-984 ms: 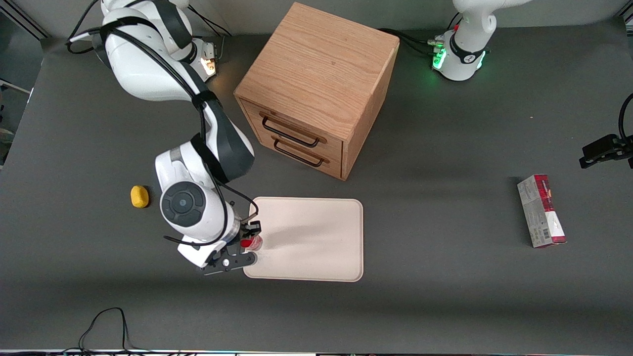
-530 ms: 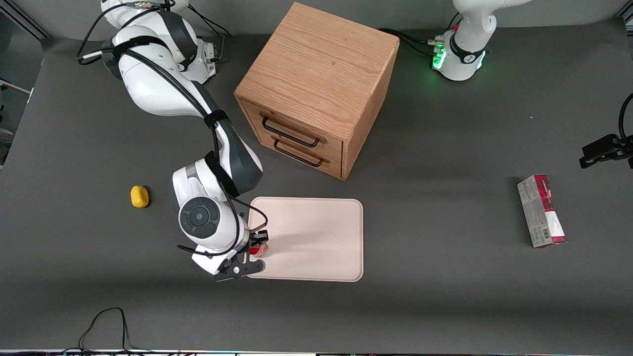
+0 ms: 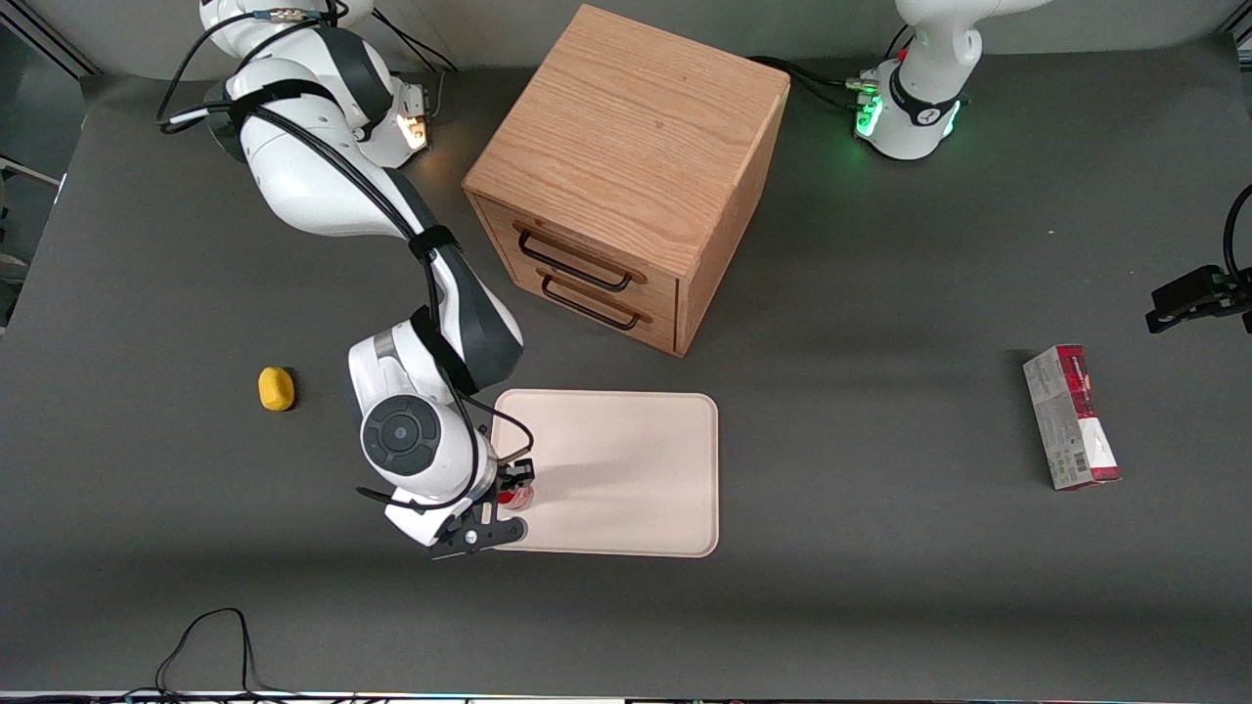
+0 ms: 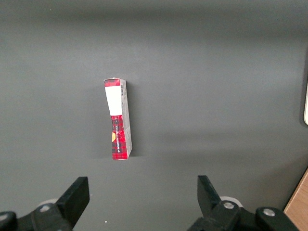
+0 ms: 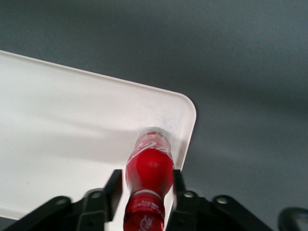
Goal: Place coke bottle on tray
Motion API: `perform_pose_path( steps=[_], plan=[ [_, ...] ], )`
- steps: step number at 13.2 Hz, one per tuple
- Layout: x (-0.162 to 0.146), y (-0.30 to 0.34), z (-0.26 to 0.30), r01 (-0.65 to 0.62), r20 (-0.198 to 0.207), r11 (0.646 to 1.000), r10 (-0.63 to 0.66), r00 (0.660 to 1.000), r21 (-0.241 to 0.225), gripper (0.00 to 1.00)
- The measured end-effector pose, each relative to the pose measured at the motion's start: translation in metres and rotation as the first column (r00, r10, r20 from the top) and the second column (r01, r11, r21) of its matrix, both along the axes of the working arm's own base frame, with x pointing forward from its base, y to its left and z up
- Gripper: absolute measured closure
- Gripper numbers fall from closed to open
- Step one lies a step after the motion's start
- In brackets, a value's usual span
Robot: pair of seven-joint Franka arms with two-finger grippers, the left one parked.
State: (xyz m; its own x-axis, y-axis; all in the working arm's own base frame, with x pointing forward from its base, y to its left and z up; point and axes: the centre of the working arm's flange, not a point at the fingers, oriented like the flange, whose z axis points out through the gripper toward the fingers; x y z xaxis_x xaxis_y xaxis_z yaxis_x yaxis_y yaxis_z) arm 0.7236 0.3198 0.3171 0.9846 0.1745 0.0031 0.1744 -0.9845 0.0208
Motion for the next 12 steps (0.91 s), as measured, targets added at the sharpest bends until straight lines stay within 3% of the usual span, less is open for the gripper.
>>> perform_pose_path(
  steps=[4, 8, 12],
  plan=[
    [0.0, 0.0, 0.001, 0.005, 0.003, 1.0, -0.005, 1.0, 0.001, 0.01],
    [-0.001, -0.001, 0.023, 0.016, 0.008, 1.0, -0.016, 1.0, 0.003, 0.0],
    [-0.03, -0.012, 0.115, 0.064, -0.055, 0.997, -0.066, 0.996, -0.034, 0.0]
  ],
)
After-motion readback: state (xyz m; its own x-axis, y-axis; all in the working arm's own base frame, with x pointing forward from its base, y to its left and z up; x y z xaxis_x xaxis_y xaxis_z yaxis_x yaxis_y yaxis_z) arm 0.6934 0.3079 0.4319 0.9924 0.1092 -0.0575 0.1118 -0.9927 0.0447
